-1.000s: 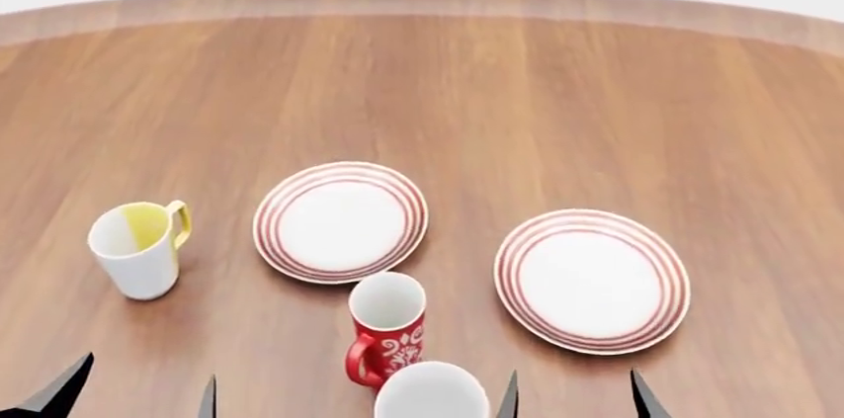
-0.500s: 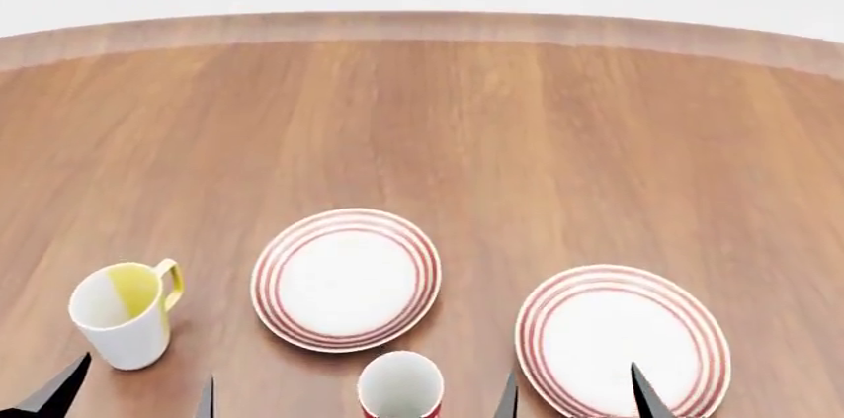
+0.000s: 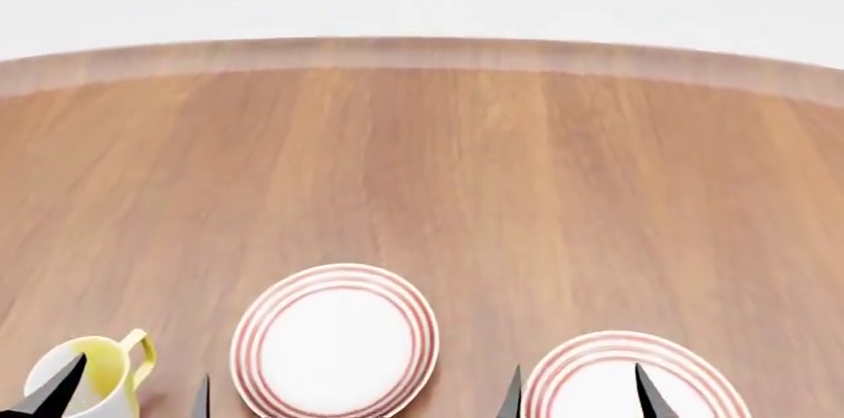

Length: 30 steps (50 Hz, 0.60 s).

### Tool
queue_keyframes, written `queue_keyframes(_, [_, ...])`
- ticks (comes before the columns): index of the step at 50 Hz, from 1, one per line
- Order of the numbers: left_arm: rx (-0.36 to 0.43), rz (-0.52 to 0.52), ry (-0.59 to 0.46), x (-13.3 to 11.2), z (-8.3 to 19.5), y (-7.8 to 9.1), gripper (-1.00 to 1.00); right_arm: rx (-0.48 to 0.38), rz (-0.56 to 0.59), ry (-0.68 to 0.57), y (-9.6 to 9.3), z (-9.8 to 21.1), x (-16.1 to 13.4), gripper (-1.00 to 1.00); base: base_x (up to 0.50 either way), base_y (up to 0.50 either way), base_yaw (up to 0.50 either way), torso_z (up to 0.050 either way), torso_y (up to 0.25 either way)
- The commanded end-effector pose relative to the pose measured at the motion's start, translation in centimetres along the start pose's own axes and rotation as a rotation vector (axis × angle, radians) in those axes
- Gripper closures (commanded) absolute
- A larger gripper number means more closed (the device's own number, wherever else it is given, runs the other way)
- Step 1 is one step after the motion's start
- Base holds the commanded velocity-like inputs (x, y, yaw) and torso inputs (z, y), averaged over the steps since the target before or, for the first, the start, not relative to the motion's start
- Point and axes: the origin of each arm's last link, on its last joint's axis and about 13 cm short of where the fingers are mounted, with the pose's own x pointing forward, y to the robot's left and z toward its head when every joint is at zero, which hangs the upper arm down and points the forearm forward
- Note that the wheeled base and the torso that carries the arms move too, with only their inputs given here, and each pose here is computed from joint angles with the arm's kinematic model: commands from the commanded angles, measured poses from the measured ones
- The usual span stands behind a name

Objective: Put the white mug on the left plate.

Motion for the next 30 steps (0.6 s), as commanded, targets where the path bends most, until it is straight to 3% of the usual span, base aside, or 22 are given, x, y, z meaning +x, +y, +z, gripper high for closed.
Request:
queue_keyframes(1, [-0.005,0.004,-0.003,0.0,0.1,0.0,-1.0,-0.002,0.001,-0.003,0.0,0.1,0.0,-1.0,0.29,0.0,0.0,0.0,0.0])
queue_keyframes(16, [0.003,-0.003,-0.005,0.0,0.2,0.0,-1.0,0.005,-0.001,-0.011,0.0,0.4,0.0,-1.0,0.3,0.0,0.0,0.0,0.001])
queue_keyframes(25, [0.009,-0.023,-0.012,-0.4,0.3,0.2,-1.0,-0.002,0.002,-0.017,0.0,0.4,0.0,-1.0,0.0,0.0,0.0,0.0,0.0])
queue_keyframes(30, [0.037,-0.089,-0.041,-1.5,0.7,0.6,-1.0,-0.005,0.001,-0.011,-0.1,0.3,-0.1,-1.0,0.0,0.0,0.0,0.0,0.0])
